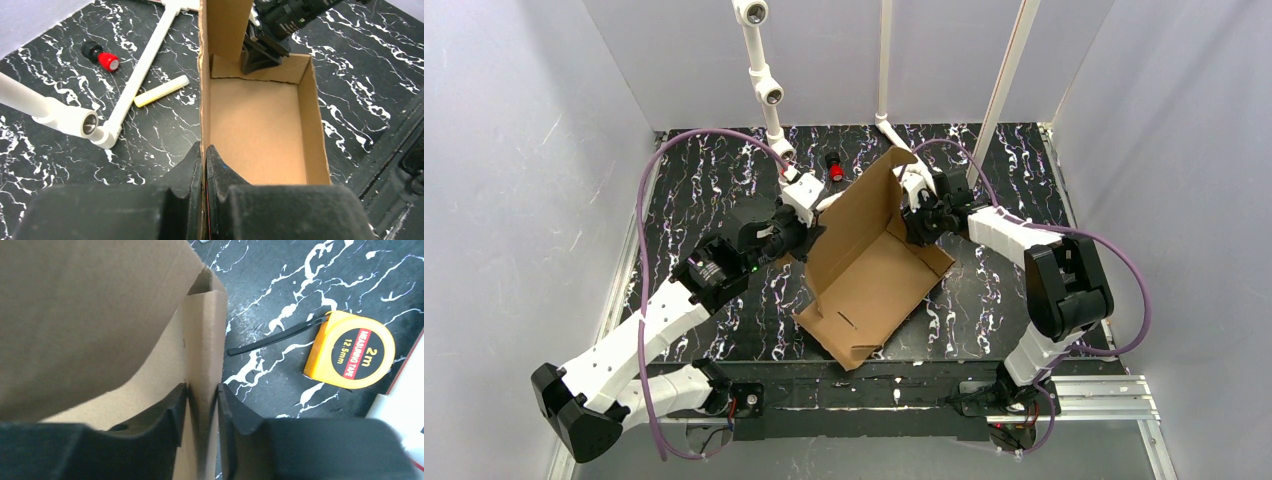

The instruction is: Fold the paper box

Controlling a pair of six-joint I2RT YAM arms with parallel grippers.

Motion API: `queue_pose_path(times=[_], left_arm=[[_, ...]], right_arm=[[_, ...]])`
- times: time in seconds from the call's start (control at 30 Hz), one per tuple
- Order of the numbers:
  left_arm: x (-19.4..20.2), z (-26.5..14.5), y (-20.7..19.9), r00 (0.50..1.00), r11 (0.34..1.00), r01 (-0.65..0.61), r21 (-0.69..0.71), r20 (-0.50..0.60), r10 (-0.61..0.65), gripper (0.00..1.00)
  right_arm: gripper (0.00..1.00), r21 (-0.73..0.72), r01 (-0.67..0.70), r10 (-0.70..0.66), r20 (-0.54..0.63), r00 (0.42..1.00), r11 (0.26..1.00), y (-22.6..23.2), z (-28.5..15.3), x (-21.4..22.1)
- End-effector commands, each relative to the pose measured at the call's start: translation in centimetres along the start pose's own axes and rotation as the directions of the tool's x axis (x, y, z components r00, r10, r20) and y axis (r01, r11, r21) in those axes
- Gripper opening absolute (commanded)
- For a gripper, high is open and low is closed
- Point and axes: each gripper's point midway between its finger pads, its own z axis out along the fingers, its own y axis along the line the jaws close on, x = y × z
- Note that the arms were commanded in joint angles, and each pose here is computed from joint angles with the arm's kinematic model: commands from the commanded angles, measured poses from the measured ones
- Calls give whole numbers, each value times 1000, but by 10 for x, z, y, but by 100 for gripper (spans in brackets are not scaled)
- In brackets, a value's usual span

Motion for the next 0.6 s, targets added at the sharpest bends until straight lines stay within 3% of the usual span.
queue_pose_path(times=[0.0,0.2,0.33,0.37,0.43,0.47,0.57], left_arm=[[-60,-8,17,975,995,-38,-88,215,56,0],[-60,-11,21,973,992,-63,-110,215,85,0],[-64,-15,21,969,992,-66,-110,228,90,0],[-65,-16,21,968,992,-66,-109,233,90,0],[-67,-16,19,967,993,-61,-97,241,83,0],[-69,-17,17,967,994,-57,-90,244,78,0],[-75,-20,11,964,998,-45,-54,259,57,0]], right_arm=[[41,-54,-25,23,-36,999,998,17,0,15],[47,-19,-7,7,-43,999,1000,12,-14,15],[45,23,-1,2,-47,999,1000,8,-23,19],[39,31,-3,5,-50,999,1000,7,-23,21],[7,37,-10,12,-58,998,999,7,-22,25],[1,41,-17,19,-63,998,999,7,-21,28],[1,62,-39,43,-58,997,997,5,-17,30]])
